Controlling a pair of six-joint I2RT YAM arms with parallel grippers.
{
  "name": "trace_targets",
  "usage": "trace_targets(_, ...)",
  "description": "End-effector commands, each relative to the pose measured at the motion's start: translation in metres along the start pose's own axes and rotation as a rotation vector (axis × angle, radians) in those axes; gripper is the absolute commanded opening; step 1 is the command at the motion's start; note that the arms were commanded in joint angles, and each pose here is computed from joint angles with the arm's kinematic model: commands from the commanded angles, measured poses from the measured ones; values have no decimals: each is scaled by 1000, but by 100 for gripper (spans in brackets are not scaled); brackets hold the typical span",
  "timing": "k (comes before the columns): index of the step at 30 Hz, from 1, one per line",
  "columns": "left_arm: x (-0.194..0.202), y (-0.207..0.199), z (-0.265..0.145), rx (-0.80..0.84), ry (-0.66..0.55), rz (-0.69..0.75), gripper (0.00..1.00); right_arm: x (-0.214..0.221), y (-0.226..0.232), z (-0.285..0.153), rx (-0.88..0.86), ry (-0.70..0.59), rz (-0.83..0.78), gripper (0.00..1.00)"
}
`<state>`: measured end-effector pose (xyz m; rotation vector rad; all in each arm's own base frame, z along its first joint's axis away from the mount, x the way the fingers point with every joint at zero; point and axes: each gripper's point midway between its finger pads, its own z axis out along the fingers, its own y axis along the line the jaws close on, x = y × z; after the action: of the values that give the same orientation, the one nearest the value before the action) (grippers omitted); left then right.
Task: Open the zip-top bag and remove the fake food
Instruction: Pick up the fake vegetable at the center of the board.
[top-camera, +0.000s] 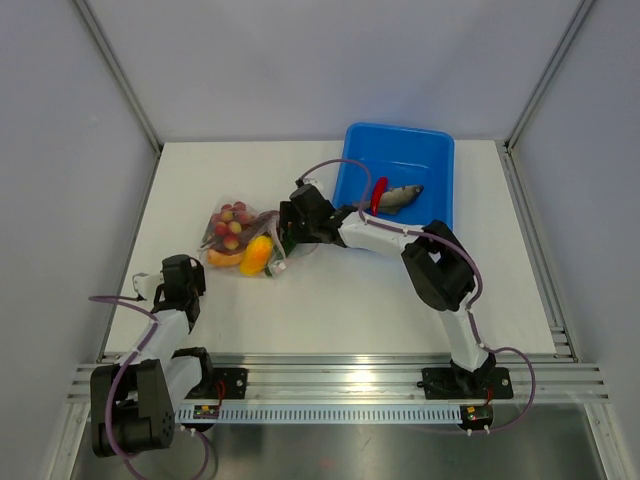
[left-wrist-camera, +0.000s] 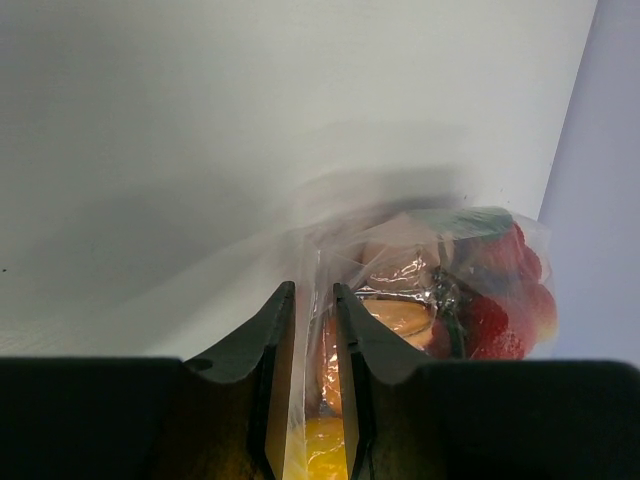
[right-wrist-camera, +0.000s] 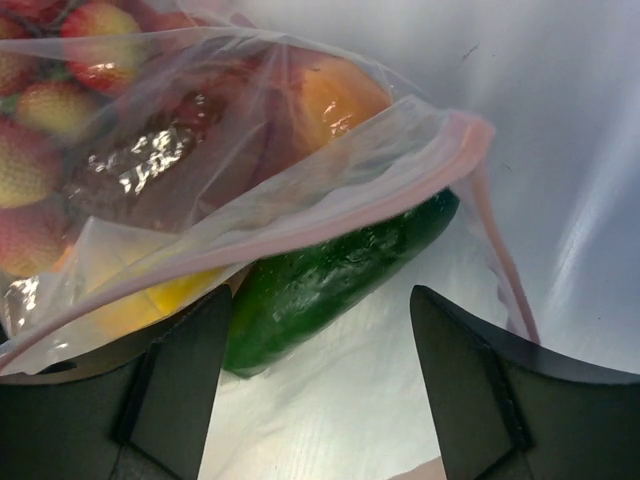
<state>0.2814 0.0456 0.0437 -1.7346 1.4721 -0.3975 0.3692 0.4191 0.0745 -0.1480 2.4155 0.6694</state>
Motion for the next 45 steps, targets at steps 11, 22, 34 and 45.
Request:
trace_targets(11,-4,-15,-1,28,-20,-12,24,-5,4,20,120,-53,66,84)
trace_targets(22,1,-15,0,20,-4,-7,24,6,-6,39,188,-16,40,76)
trace_targets(34,-1,-14,0,16,-14,-6,23,-8,4,32,177,-47,14,43)
trace_targets(45,-1,-14,-1,14,-15,-12,23,-35,18,2,147,-119,21,22)
